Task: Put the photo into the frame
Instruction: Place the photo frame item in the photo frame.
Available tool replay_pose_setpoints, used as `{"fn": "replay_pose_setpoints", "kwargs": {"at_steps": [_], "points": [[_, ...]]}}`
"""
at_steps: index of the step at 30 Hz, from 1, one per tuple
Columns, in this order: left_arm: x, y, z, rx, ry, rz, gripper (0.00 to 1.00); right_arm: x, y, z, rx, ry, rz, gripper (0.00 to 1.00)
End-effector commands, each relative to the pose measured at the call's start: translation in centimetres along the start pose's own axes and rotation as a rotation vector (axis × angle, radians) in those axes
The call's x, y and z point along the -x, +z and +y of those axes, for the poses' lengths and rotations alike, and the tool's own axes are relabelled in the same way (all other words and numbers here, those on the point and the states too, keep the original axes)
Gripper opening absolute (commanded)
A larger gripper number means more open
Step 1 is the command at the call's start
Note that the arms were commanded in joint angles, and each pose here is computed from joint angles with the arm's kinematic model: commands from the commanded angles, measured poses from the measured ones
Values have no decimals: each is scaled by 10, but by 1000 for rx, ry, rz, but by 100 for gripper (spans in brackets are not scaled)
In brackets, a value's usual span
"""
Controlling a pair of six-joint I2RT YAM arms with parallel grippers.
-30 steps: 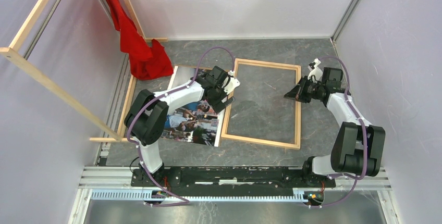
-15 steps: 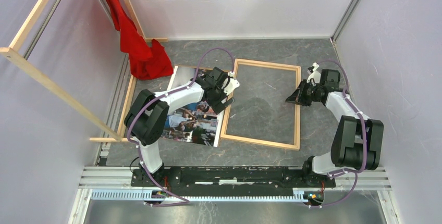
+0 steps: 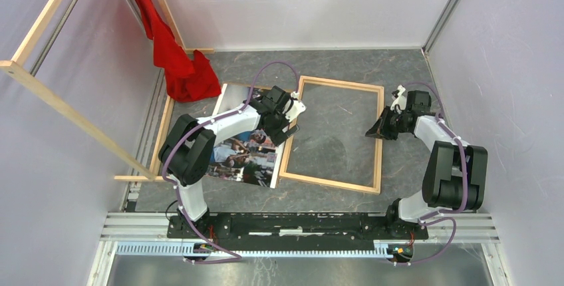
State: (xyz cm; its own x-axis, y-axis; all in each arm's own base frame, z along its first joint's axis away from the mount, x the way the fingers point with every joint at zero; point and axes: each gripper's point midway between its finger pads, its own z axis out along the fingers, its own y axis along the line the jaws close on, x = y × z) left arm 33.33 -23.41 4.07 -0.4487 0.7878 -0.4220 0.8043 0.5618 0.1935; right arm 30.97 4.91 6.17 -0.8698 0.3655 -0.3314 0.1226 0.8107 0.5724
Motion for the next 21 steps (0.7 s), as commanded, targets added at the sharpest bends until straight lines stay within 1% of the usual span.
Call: {"fn": "replay_pose_setpoints", "kwargs": {"at_steps": [1,5,11,21], "points": [[15,-7,-2,-6,14,-67,97,8,-4,9,32,-22,-8,4],[16,-4,-2,-9,11,-65,97,8,-5,13,49,-28,1,3],[16,-1,-2,-4,11,-62,97,6,-9,33,158,-2,8,0],[18,-1,-2,-9,5,-67,97,12,-35,77,333,15,-50,0]]}}
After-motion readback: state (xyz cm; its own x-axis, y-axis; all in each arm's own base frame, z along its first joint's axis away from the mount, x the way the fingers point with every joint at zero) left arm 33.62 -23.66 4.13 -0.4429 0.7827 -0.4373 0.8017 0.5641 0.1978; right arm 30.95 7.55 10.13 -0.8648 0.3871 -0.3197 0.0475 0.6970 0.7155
